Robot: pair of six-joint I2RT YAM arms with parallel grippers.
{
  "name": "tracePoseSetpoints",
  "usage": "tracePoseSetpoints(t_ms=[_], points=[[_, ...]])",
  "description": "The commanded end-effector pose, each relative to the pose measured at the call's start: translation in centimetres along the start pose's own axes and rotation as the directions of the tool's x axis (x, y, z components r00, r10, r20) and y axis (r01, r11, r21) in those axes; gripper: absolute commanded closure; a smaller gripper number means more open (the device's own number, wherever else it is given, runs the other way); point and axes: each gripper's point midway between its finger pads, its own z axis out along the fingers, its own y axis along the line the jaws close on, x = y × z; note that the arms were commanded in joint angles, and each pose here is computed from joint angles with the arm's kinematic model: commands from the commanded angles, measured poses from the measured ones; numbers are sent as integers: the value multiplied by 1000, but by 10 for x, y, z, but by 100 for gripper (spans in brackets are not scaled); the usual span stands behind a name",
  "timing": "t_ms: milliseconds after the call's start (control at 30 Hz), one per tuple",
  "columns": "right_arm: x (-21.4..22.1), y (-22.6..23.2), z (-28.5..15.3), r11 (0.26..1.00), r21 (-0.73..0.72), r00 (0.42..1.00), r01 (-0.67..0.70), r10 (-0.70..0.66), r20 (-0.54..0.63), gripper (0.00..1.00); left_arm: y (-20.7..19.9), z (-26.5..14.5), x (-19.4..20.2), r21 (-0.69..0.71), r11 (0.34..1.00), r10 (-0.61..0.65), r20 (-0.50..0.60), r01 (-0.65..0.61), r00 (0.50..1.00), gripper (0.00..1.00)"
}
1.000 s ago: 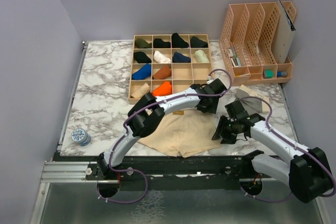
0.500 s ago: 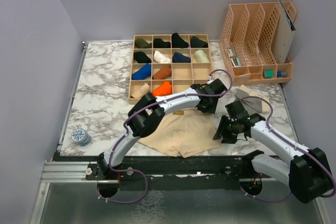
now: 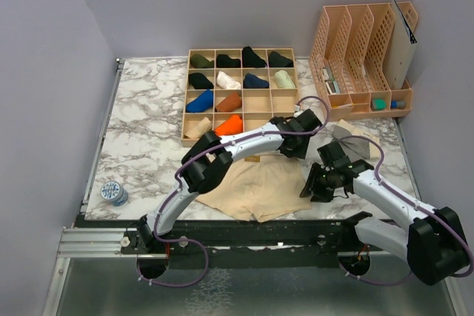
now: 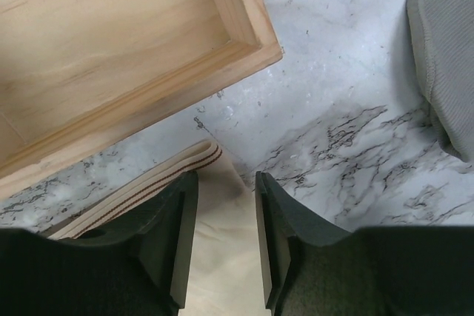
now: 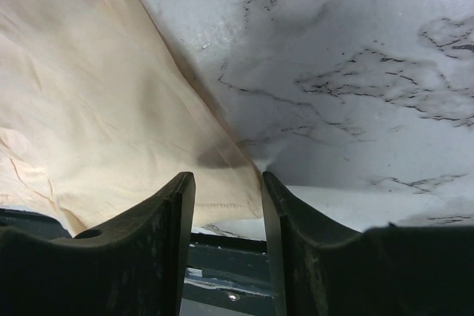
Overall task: Roll the underwear
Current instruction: Fold the underwear at the center of the board.
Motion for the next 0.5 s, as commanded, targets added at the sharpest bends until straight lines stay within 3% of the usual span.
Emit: tracePoseSetpoints(t_ms=[0,133,467], points=[[0,-2,-3,1000,5,1000,11,-11,3,54,-15,-17,-19,40,998,46,42,-47,998,55],[4,-3,1,1000,-11,1000,10,-10,-4,53,-22,-28,-36,59,995,73,73,-77,995,50],[7,-2,3,1000,-24,1000,18,-18,-16,53,-5,-3,-7,16,996,92,-20,-92,996,51]])
